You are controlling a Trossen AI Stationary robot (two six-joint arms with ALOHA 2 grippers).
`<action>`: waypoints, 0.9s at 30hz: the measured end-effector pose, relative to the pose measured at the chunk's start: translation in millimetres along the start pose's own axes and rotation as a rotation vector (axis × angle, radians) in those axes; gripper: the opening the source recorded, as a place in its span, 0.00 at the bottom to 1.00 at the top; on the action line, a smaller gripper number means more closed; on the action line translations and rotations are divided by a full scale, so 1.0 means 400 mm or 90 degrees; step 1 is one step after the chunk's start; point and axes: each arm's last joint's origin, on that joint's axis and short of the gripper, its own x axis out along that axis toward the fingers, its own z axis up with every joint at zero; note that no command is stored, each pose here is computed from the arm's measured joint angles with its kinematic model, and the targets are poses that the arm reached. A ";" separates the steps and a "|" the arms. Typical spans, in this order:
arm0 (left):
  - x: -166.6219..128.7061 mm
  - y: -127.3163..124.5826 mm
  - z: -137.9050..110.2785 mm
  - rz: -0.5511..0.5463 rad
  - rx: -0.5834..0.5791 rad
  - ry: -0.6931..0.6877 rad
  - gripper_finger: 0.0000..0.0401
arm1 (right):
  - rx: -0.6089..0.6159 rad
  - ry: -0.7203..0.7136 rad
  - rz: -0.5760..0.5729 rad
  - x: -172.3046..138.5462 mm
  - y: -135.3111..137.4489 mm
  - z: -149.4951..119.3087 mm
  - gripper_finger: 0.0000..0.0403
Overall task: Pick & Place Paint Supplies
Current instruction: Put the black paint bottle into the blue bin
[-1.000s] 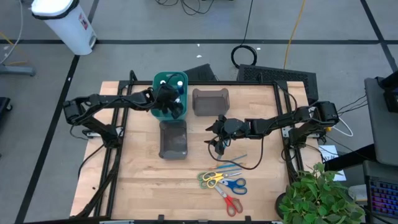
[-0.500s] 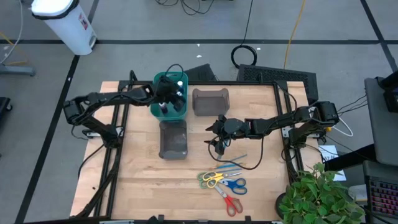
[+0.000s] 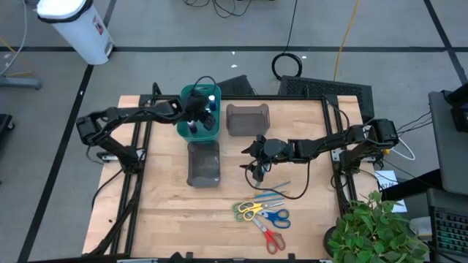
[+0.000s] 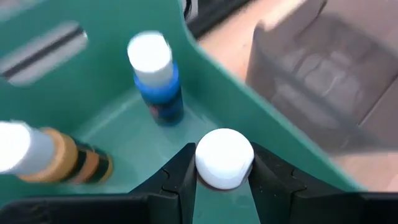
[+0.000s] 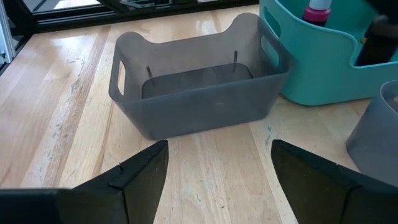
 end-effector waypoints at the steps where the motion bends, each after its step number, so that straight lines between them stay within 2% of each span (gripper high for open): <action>1: 0.010 0.001 -0.005 0.003 0.001 0.011 0.30 | 0.000 0.000 0.000 0.000 0.000 0.000 0.69; 9: 0.060 0.002 0.005 0.008 -0.005 0.032 0.30 | -0.002 -0.001 0.000 0.000 0.000 0.000 0.69; 27: 0.056 -0.004 -0.010 0.010 0.003 0.072 0.33 | -0.002 0.004 0.000 0.000 0.000 -0.002 0.69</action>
